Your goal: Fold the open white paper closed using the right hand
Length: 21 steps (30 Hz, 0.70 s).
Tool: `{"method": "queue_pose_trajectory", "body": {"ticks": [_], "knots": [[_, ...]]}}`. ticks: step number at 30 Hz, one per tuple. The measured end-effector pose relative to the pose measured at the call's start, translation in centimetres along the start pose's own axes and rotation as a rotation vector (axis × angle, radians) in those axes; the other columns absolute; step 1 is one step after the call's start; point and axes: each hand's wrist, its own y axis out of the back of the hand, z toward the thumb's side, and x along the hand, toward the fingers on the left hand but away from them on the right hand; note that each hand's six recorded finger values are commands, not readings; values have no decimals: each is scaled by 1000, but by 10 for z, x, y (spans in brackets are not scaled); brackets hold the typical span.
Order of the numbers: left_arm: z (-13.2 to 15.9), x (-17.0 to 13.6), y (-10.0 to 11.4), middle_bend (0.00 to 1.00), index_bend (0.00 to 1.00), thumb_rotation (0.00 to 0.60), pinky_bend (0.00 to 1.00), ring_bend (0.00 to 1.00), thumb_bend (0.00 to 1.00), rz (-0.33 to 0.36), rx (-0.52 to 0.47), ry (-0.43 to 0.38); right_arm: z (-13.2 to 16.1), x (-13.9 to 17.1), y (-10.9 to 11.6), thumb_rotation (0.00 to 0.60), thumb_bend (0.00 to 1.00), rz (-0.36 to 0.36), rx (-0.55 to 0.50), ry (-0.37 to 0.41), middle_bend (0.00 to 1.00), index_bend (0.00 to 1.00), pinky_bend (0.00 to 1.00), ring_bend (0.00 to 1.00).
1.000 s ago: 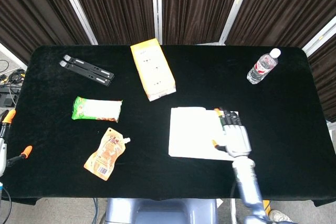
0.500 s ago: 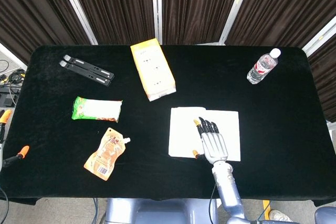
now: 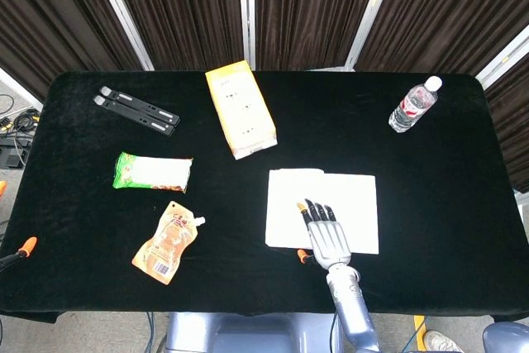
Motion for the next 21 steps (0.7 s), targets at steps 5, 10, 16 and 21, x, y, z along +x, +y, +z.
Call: {"method": "queue_pose_trajectory", "body": {"ticks": [5,10,16,21], "knots": [[1,0,1,0,0,600,0,0,210,4,0,-2,2,1,-5,600,170,30,7,10,0,0,0,0],[1,1,1,0,0,600,0,0,210,9,0,0,-1,-2,-8,600,171,28,25,2,0,0,0,0],[0,1,2,0,0,600,0,0,211,13,-2,2,-6,-8,-15,600,171,29,29,-9,0,0,0,0],[-1,1,2,0,0,600,0,0,211,14,-3,5,-8,-11,-19,600,169,32,25,-11,0,0,0,0]]}}
